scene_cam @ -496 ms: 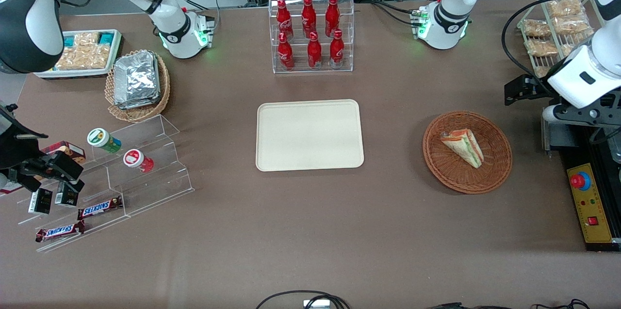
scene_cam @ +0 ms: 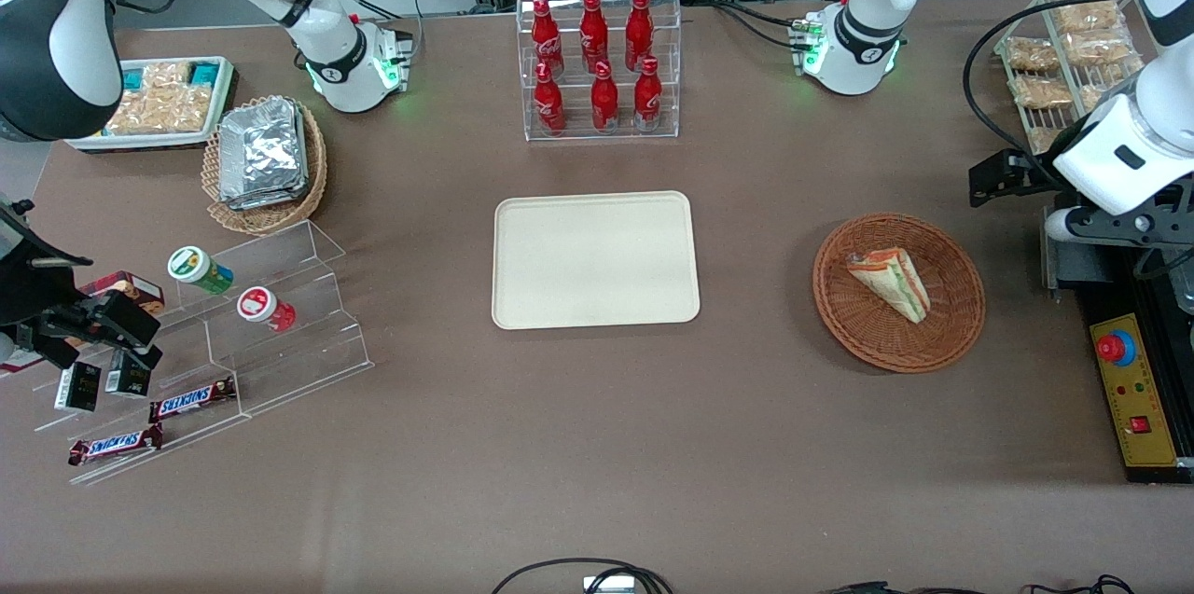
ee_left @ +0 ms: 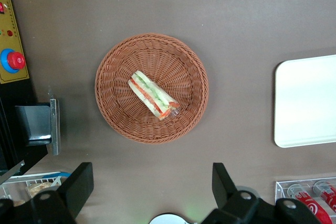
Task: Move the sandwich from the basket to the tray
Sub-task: 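Move the left gripper over the wrapped sandwich in the wicker basket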
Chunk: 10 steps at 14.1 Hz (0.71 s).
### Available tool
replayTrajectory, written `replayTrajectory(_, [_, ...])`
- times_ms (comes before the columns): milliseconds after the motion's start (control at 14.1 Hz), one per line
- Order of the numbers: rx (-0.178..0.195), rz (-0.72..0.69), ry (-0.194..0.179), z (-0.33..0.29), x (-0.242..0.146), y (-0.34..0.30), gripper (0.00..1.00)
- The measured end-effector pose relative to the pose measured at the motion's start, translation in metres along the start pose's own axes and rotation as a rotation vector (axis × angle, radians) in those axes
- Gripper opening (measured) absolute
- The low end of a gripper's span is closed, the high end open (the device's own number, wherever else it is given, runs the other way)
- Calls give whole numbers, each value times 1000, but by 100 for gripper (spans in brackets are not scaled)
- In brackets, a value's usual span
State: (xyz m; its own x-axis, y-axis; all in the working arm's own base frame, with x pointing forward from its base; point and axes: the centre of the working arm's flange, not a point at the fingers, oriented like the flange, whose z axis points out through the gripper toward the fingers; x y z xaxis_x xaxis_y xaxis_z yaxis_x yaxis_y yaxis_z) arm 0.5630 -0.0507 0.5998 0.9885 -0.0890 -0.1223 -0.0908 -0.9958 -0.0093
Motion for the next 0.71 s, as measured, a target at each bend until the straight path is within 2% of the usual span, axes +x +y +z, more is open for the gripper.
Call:
replayTrajectory(213, [34, -48, 0, 34, 13, -4, 100])
replayTrajectory(496, [34, -111, 1, 129, 29, -1, 100])
replayTrajectory(709, [29, -194, 24, 180, 29, 0, 100])
